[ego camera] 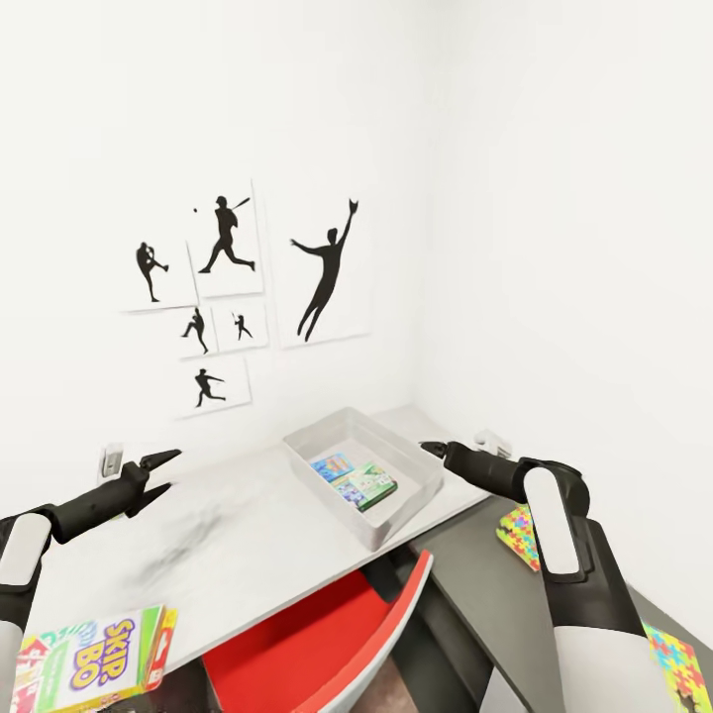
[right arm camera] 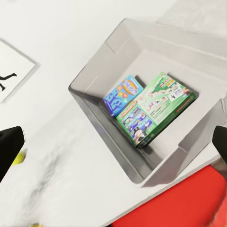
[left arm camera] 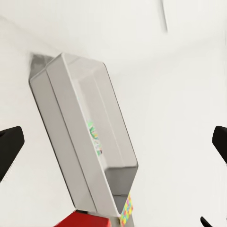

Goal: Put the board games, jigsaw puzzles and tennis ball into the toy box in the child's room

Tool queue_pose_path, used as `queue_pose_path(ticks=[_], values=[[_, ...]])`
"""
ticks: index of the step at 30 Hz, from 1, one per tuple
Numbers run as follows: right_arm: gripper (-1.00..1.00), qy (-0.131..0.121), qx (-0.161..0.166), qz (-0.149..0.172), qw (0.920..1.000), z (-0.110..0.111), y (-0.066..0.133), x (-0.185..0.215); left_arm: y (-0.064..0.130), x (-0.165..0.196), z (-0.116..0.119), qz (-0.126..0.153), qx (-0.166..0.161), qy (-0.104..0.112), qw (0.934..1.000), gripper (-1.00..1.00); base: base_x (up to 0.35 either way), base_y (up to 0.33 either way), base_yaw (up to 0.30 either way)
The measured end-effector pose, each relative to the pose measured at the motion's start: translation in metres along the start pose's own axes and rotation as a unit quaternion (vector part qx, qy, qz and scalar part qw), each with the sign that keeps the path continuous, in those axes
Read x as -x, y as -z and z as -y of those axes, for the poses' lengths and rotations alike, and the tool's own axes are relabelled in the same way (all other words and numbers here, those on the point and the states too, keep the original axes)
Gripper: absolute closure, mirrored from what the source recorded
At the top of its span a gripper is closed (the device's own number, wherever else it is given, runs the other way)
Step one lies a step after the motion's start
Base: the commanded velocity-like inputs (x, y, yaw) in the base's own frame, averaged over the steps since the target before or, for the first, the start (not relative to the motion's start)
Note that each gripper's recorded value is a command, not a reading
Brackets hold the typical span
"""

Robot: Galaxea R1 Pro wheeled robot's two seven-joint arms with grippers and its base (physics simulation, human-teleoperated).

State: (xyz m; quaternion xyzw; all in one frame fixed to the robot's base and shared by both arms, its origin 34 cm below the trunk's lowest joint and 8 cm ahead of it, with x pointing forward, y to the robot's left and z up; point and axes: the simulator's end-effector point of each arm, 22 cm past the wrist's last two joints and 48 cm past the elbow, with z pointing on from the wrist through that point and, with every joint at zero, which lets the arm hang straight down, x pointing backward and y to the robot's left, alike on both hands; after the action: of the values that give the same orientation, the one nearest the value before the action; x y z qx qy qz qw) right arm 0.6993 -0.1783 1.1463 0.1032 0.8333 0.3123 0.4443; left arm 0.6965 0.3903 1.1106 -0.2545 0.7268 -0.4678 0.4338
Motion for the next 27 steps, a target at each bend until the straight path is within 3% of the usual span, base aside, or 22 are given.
queue_pose_path(ticks=[8, 27], values=[[-1.0, 0.002, 0.003, 0.003, 1.0, -0.0037, 0.0028, 0.0025, 0.0013, 0.0012, 0.0063, 0.001, -0.008, -0.002, 1.0, -1.0, -0.002, 0.131, 0.179], [-1.0, 0.006, 0.006, 0.01, 0.9999, -0.0082, 0.0057, 0.0074, 0.0021, 0.0004, 0.0058, 0.001, -0.008, -0.002, 1.0, -1.0, 0.0, 0.079, 0.033]])
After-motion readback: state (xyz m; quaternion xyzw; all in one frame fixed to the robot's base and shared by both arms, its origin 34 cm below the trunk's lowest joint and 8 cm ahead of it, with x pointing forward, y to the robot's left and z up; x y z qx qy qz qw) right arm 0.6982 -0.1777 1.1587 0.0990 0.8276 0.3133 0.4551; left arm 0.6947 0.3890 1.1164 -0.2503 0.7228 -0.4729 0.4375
